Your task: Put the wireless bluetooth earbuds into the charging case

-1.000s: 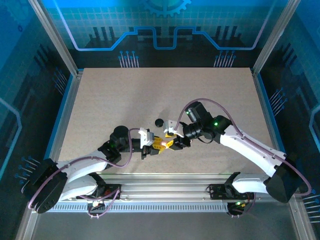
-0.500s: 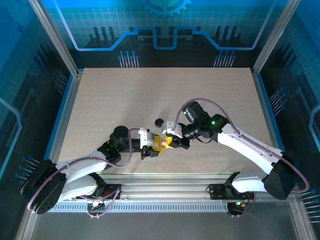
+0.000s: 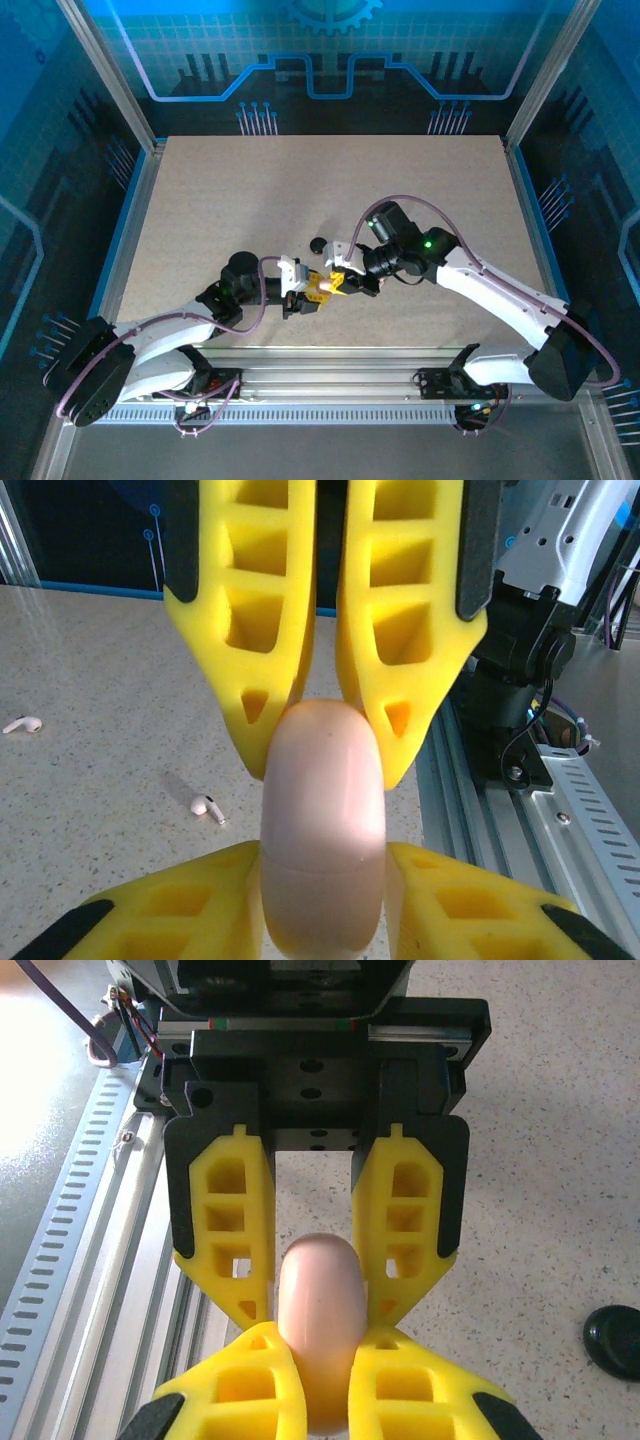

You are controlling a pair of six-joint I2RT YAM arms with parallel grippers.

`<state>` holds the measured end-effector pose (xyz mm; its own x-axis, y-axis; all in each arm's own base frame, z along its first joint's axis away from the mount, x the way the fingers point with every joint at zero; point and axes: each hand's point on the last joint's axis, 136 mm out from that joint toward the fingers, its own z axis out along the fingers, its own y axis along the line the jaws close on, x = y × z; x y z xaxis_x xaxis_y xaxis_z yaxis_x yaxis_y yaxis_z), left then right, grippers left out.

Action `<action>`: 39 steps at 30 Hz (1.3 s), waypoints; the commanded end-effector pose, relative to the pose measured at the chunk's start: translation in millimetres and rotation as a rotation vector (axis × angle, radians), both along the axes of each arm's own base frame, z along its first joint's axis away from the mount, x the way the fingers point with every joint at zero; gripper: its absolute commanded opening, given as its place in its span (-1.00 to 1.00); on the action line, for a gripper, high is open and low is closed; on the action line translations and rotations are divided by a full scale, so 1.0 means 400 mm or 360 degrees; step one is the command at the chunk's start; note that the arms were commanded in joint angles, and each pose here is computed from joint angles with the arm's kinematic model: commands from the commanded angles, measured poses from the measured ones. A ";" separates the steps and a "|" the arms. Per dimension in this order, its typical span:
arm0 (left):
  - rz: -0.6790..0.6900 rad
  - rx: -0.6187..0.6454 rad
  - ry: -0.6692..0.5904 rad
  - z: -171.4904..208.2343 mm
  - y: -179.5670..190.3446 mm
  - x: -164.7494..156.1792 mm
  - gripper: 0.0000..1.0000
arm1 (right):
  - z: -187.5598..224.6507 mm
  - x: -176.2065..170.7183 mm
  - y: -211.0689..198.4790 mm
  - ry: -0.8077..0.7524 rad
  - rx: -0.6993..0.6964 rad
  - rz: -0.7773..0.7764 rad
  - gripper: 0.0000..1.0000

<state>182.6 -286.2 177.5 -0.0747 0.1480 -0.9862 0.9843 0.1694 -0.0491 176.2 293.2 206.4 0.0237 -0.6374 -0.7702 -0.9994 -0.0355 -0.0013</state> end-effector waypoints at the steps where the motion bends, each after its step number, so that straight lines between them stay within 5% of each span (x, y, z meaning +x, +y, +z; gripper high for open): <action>1: -0.0036 -0.0035 -0.0059 0.030 -0.012 -0.002 -0.45 | 0.036 -0.012 0.006 -0.0026 0.0051 0.0052 -0.91; 7: -0.0043 -0.0050 -0.0069 0.042 -0.010 -0.006 -0.74 | 0.030 -0.004 0.008 -0.0017 0.0036 0.0032 -0.85; 9: -0.0041 -0.0050 -0.0074 0.044 -0.010 -0.007 -0.75 | 0.031 -0.001 0.009 -0.0011 0.0044 0.0017 -0.45; 13: -0.0042 -0.0054 -0.0078 0.048 -0.009 -0.008 -0.77 | 0.038 0.009 0.013 -0.0007 0.0059 -0.0008 -0.26; 34: -0.0016 -0.0058 -0.0098 0.056 -0.005 -0.005 -0.80 | 0.081 0.122 -0.040 -0.0006 0.0145 -0.0360 -0.21; 39: 0.0140 -0.0062 -0.0111 0.046 0.012 0.025 -0.81 | 0.092 0.176 -0.087 0.0089 0.0159 -0.0647 -0.16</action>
<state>186.8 -283.5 184.0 -0.0644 0.1406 -0.9880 0.9774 0.2086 -0.0340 229.6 269.9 225.5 -0.1785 -0.5650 -0.8055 -0.9693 0.2417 0.0453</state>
